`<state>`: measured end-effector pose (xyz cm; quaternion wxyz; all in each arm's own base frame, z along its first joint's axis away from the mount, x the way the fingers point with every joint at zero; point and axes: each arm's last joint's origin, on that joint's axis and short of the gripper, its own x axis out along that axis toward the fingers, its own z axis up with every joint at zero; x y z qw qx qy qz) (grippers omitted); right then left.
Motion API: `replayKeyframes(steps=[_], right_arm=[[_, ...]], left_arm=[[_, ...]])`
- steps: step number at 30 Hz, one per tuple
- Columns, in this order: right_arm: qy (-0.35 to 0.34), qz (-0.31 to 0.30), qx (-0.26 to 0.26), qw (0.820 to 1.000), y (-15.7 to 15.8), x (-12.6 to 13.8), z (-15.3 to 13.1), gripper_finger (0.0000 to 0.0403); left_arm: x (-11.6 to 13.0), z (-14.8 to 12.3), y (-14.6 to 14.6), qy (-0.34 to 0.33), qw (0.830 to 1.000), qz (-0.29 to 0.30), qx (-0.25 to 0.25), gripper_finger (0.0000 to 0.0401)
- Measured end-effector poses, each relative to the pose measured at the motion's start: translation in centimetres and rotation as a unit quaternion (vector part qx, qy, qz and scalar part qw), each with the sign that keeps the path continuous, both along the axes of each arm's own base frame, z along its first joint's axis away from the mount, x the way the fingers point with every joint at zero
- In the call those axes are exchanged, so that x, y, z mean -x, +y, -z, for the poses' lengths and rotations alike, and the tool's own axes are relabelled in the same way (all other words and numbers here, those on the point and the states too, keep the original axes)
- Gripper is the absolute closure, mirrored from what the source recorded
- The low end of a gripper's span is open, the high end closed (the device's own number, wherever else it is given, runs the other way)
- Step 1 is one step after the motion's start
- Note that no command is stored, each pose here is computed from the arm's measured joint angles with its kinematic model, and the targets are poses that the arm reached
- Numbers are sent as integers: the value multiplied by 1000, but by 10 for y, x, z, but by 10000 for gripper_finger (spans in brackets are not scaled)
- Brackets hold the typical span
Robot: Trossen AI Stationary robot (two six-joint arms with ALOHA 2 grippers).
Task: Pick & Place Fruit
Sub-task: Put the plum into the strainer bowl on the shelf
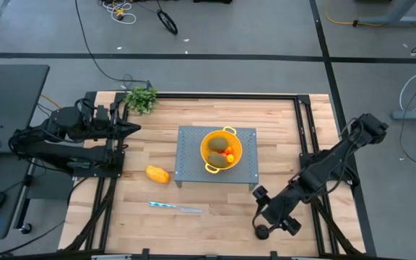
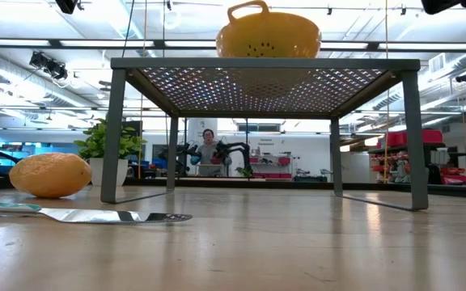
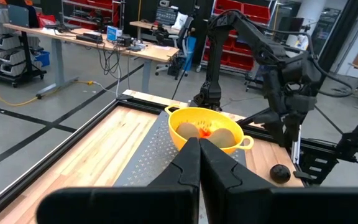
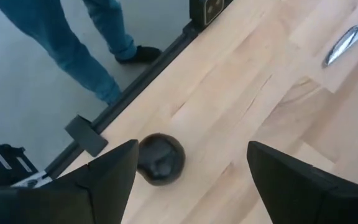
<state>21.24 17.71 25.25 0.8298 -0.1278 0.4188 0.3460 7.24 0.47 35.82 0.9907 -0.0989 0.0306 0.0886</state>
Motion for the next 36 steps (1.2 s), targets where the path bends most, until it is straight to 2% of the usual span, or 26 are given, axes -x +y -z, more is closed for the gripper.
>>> replayKeyframes(steps=[8,12,17,36], right_arm=[[-24,-41,14,999,10,0,4,94],[-30,-41,18,999,13,1,4,94],[-50,-35,14,998,16,-2,-10,94],[-37,-51,32,998,34,-8,-26,94]], left_arm=[[0,0,0,0,1000,-8,-1,399],[0,0,0,0,1000,-8,-1,399],[0,0,0,1,1000,-8,-6,399],[0,0,0,2,1000,-8,-8,399]])
